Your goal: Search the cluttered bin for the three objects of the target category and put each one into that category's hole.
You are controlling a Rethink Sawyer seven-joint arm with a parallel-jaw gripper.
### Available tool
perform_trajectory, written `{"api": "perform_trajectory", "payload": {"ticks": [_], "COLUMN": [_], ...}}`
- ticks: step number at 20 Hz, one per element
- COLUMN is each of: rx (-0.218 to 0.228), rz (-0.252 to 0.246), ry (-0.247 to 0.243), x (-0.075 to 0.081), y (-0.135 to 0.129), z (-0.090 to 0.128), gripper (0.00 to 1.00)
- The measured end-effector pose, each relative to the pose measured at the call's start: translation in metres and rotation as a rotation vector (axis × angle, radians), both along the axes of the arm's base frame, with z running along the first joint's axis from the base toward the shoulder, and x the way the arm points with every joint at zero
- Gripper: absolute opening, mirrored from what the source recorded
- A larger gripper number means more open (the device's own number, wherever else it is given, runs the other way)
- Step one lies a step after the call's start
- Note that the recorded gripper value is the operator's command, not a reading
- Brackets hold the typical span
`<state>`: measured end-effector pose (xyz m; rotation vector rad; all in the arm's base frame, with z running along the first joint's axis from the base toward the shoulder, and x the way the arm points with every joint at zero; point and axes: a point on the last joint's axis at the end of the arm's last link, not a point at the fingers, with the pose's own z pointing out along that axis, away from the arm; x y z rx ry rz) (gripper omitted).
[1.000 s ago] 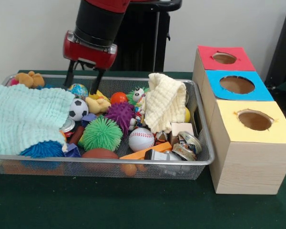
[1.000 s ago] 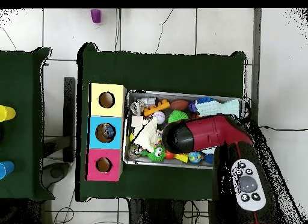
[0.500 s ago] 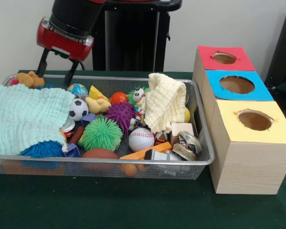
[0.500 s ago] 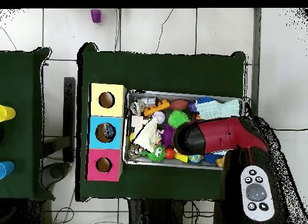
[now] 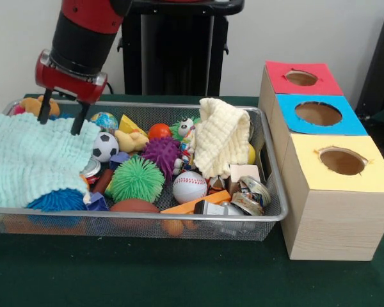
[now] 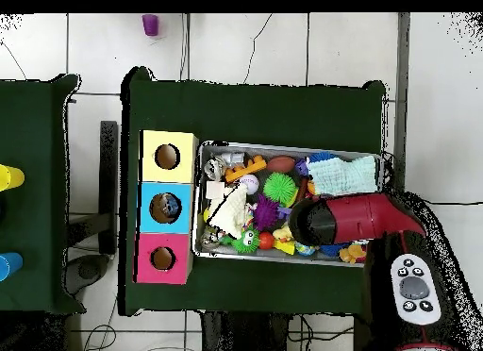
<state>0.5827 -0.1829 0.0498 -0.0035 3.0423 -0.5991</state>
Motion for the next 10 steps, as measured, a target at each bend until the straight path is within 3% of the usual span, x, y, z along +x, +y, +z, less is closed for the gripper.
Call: {"api": "perform_trajectory", "payload": {"ticks": [5, 10], "rx": [0.040, 0.056], "rz": [0.009, 0.020], "ry": [-0.035, -0.047], "x": [-0.011, -0.015], "y": [-0.008, -0.008], "z": [-0.036, -0.055], "gripper": [1.00, 1.00]}}
